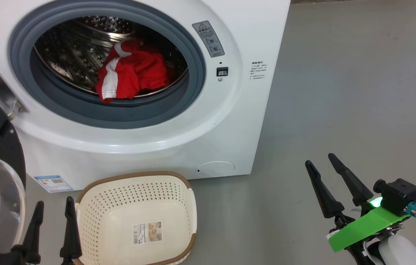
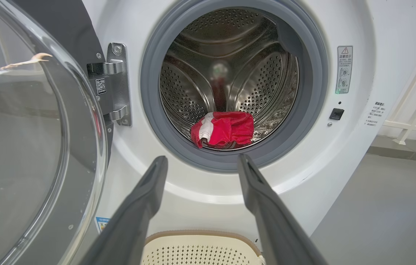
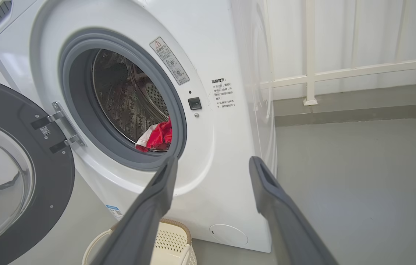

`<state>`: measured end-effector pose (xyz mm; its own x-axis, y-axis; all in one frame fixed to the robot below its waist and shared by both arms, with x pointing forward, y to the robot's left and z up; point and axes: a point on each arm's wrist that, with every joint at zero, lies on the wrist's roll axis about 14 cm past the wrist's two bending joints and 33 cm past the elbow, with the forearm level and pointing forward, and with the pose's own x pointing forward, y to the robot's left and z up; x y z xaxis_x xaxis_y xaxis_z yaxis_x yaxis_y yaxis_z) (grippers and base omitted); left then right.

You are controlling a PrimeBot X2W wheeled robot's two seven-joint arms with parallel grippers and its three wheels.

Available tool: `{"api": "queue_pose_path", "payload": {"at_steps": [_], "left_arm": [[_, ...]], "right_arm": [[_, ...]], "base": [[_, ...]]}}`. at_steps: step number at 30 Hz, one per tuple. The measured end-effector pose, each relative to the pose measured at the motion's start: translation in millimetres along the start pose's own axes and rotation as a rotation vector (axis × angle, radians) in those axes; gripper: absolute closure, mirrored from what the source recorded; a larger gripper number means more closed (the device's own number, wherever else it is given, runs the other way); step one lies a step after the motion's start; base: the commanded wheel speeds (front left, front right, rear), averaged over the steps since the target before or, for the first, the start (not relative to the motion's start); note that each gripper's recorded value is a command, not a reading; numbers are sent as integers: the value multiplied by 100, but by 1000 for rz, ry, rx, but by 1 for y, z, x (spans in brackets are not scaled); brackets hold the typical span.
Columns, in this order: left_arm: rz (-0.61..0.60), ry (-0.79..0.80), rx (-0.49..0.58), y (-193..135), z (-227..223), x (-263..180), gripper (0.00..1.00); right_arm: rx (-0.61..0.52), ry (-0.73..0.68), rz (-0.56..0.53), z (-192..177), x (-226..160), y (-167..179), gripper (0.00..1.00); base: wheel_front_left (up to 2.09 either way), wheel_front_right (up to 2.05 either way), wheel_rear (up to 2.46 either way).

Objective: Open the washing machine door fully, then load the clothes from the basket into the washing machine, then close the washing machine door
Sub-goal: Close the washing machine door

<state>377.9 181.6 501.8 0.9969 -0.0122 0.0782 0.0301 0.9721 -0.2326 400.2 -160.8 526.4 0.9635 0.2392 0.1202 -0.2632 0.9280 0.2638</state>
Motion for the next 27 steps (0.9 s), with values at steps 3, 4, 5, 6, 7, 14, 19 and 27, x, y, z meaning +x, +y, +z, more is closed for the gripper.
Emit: {"api": "queue_pose_path", "payload": {"at_steps": [3, 4, 5, 6, 7, 14, 19, 27], "left_arm": [[0, 1, -2, 0, 0, 0, 0], [1, 0, -3, 0, 0, 0, 0], [2, 0, -3, 0, 0, -1, 0], [2, -1, -3, 0, 0, -1, 0], [3, -1, -3, 1, 0, -1, 0], [4, -6, -4, 1, 2, -2, 0], [5, -9, -12, 1, 3, -1, 0], [-1, -16, -21, -1, 4, 0, 0]], "right_arm": [[1, 2, 1, -1, 1, 0, 0], [1, 2, 2, -1, 1, 1, 0], [1, 2, 3, -1, 1, 1, 0], [1, 1, 4, -1, 1, 1, 0], [1, 1, 4, 0, 1, 1, 0], [0, -2, 8, 0, 1, 2, 0], [0, -3, 7, 1, 1, 2, 0], [0, -2, 5, 1, 1, 2, 0]], "base": [[0, 0, 0], [0, 0, 0], [0, 0, 0], [0, 0, 0], [0, 0, 0], [0, 0, 0], [-2, 2, 0], [-71, 71, 0]]}}
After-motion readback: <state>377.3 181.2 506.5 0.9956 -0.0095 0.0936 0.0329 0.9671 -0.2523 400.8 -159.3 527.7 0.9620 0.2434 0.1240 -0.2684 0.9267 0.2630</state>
